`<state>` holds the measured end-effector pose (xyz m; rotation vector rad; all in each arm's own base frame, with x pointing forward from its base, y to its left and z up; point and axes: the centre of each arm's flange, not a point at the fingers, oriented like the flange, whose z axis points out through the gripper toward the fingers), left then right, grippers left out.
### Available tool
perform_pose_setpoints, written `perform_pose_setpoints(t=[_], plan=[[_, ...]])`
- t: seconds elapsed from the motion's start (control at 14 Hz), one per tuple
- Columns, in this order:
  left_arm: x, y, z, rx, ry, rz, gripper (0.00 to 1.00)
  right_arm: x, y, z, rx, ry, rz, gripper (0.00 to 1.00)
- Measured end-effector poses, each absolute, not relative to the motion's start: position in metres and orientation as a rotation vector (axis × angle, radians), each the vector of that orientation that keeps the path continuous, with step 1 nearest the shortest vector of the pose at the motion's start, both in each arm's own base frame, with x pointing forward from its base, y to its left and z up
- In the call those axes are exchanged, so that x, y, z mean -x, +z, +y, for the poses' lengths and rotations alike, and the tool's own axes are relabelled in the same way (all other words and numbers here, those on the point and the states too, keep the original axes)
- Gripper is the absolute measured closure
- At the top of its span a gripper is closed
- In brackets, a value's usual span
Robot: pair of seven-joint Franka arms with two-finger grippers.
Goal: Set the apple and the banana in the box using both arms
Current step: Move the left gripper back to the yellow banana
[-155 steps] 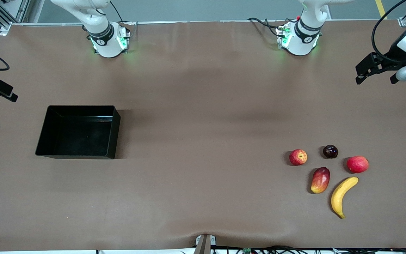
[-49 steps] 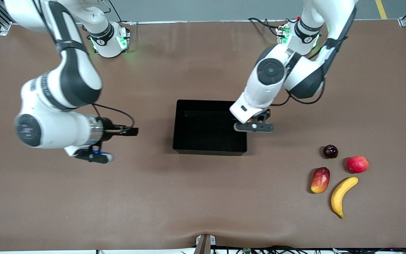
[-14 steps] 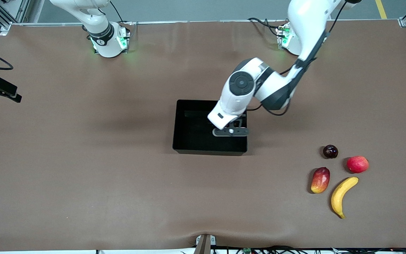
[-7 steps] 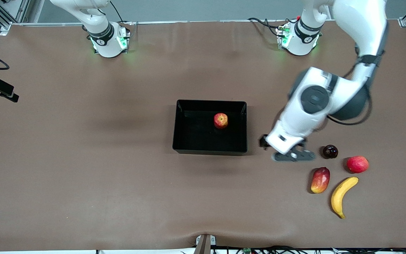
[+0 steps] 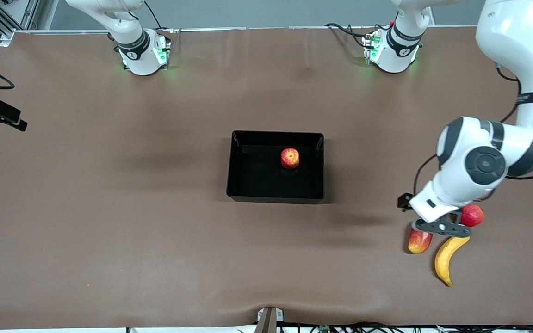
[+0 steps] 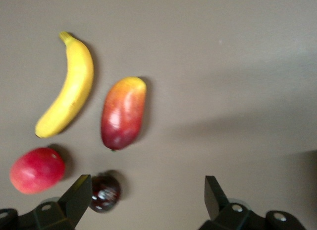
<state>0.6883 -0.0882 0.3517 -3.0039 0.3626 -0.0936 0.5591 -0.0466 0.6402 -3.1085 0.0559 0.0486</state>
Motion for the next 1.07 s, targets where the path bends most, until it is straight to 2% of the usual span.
perform_pose_setpoints(t=[0.29,0.64,1.07], plan=[[-0.706,0.316,-0.017,2.976,-0.162,0.617,0.0,-0.556,0.645,-0.046,3.109,0.038,0.055,0.0],[-0.727,0.286,0.027,2.834,-0.246,1.067,0.0,-0.555,0.648,-0.045,3.109,0.029,0.051,0.0],[-0.75,0.243,0.057,2.76,-0.359,1.189,0.0,-0.555,0.648,-0.044,3.107,0.027,0.049,0.0]])
